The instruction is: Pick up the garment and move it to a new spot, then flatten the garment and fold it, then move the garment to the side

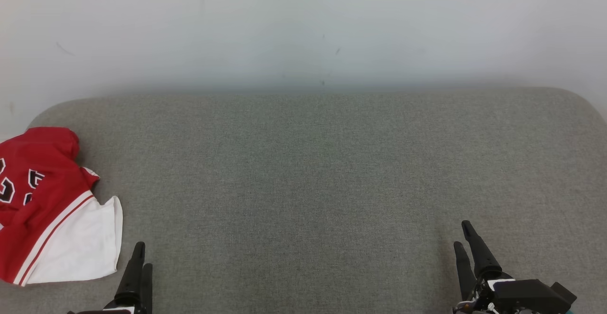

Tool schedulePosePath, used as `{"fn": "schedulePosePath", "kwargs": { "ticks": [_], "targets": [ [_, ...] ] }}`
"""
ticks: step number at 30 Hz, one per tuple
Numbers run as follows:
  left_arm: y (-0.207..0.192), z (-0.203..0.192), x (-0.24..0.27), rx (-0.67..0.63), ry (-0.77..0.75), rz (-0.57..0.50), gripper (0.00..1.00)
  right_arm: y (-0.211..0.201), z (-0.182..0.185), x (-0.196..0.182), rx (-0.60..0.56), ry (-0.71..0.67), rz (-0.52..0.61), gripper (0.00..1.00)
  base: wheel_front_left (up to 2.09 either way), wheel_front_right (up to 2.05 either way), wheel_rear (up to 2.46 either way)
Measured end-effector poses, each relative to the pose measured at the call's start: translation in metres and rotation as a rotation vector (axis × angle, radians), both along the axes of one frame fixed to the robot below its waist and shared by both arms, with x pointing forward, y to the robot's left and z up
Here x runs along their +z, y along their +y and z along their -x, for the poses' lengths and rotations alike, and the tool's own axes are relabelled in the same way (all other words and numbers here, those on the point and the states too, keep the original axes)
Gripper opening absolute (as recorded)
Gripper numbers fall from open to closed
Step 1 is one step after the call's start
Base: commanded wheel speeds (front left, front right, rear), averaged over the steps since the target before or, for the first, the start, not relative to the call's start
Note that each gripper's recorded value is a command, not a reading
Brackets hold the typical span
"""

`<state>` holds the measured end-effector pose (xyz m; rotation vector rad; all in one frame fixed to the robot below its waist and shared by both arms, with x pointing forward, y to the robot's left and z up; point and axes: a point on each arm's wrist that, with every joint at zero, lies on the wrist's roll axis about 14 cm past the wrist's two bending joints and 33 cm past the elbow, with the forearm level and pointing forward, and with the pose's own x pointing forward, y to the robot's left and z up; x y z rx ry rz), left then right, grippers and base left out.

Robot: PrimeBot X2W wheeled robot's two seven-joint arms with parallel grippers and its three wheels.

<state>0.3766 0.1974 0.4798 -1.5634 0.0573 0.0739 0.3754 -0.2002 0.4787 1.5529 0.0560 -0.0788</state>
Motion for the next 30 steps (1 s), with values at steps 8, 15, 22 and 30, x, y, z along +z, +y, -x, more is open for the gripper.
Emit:
{"fn": "schedulePosePath", "kwargs": {
  "ticks": [8, 15, 22, 30],
  "targets": [
    [0.001, -0.001, 0.005, 0.011, -0.011, -0.088, 1.0, 0.001, 0.0, 0.003, -0.006, -0.005, 0.089, 1.0, 0.0, 0.0, 0.0],
    [0.004, -0.001, 0.008, 0.022, -0.016, -0.219, 1.0, 0.002, 0.0, 0.009, -0.006, -0.02, 0.2, 1.0, 0.0, 0.0, 0.0],
    [0.007, -0.001, 0.013, 0.024, -0.02, -0.375, 1.0, 0.004, 0.0, 0.013, 0.003, -0.032, 0.343, 1.0, 0.0, 0.0, 0.0],
    [0.003, 0.0, 0.013, 0.011, -0.01, -0.556, 1.0, 0.009, 0.0, 0.019, 0.024, -0.052, 0.524, 1.0, 0.0, 0.0, 0.0]
  ]
}}
